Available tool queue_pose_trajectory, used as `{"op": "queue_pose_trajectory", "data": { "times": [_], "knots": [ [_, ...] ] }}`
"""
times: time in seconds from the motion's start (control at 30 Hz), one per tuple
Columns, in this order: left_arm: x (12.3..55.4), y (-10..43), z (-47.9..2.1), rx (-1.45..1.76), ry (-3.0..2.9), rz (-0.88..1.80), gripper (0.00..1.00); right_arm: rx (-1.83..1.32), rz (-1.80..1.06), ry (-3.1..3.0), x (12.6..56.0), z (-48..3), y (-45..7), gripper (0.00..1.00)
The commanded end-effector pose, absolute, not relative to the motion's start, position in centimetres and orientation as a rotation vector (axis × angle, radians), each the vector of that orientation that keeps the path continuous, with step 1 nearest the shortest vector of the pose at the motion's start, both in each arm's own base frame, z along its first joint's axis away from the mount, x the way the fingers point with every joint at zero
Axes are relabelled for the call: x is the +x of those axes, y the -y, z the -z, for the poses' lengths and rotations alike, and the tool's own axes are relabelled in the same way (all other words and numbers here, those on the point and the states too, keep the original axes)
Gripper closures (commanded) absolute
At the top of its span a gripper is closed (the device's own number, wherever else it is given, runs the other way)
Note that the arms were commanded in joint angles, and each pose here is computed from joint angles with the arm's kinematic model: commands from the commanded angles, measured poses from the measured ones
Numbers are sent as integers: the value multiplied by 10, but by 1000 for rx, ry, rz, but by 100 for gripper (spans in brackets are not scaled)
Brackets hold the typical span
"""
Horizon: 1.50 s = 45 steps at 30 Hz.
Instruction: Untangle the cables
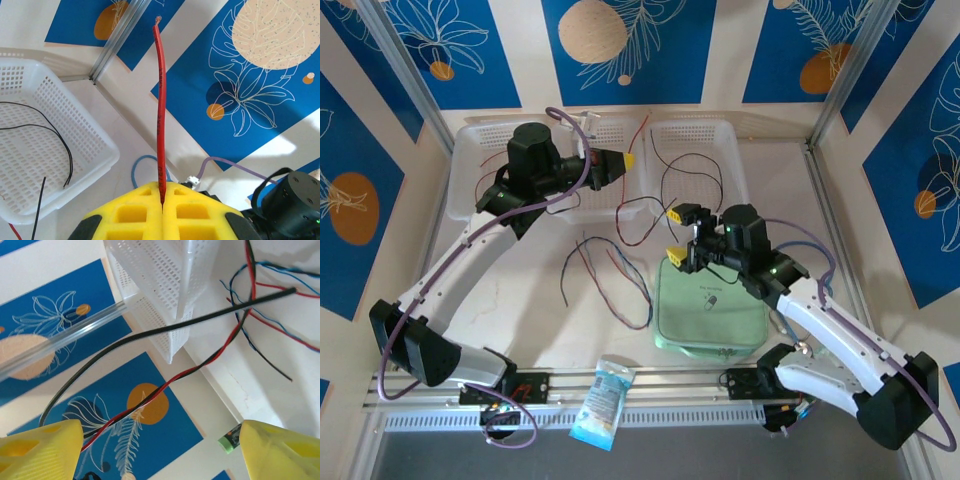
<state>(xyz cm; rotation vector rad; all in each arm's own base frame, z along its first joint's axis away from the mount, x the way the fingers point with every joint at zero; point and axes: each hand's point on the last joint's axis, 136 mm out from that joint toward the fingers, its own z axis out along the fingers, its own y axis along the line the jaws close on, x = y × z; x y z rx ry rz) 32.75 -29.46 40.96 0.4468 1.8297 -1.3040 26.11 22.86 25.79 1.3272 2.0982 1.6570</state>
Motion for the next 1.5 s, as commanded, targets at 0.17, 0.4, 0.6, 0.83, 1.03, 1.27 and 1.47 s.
{"op": "queue_pose_trajectory", "data": {
  "times": [0.17,0.4,0.6,0.83,1.03,1.27,1.47],
  "knots": [
    [317,286,-420,466,-1800,1280,100,1644,-1818,-1815,267,-280,-218,18],
    [318,286,-419,465,-1801,1284,100,1619,-1960,-1764,283,-296,-241,20],
    [316,287,-420,462,-1797,1296,100,1503,-2018,-1791,298,-318,-265,32],
    [313,285,-423,460,-1791,1295,100,1426,-2127,-1764,318,-329,-296,100],
    [314,278,-429,449,-1783,1242,100,1260,-1930,-1792,315,-344,-272,100],
    [332,246,-440,327,-1706,1027,100,969,-1188,-1659,297,-393,-155,100],
    [336,204,-465,231,-1540,796,100,803,-889,-1530,285,-423,-100,100]
  ]
}}
